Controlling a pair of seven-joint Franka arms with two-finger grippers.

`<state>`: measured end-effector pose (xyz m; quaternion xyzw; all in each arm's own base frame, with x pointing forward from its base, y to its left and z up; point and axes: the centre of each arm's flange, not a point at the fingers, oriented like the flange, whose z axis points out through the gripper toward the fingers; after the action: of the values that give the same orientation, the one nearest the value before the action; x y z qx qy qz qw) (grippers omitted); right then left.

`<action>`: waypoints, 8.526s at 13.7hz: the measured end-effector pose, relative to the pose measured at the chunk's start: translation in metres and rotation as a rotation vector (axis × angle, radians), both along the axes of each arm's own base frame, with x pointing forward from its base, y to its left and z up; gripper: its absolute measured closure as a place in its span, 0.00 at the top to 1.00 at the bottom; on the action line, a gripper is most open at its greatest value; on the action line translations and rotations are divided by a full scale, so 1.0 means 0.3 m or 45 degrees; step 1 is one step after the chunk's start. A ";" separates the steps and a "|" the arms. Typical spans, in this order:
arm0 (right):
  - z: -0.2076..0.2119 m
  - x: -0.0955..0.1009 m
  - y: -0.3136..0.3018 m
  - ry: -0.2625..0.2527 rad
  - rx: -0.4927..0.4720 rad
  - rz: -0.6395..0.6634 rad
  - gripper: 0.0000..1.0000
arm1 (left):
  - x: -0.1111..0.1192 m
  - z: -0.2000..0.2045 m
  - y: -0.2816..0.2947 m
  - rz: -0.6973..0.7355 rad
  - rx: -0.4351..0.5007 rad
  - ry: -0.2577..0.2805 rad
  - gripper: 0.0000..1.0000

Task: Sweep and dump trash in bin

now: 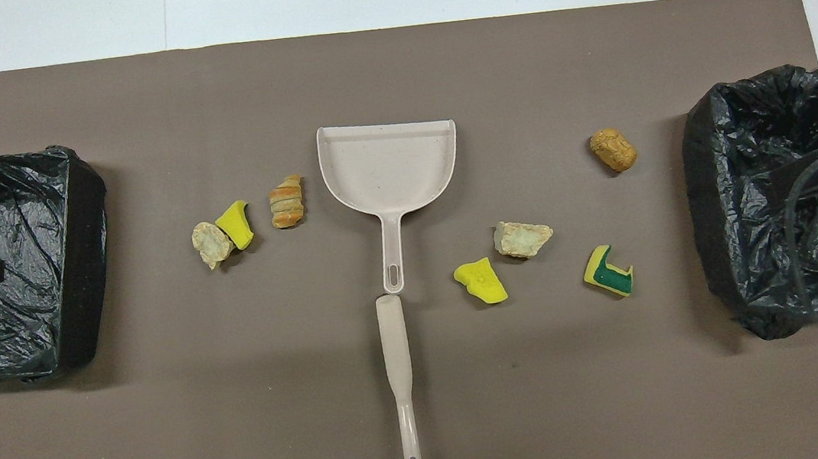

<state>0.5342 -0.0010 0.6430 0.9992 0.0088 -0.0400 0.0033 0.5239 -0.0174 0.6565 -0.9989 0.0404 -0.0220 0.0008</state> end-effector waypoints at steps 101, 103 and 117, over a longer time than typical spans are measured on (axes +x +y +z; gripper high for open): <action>-0.721 0.261 0.998 -0.082 0.051 -0.192 0.31 | -0.246 -0.502 -0.580 -0.017 0.022 0.088 1.00; -0.646 0.289 0.875 -0.085 0.065 -0.149 0.31 | -0.328 -0.562 -0.746 0.049 0.013 0.063 1.00; -0.558 0.321 0.556 -0.014 0.023 0.493 0.31 | -0.815 -1.027 -1.299 0.074 -0.006 0.073 1.00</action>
<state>0.6305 0.1657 0.4755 0.9790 0.2014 -0.0331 0.0020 0.2793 -0.4072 0.3484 -0.9999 0.0112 0.0064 -0.0022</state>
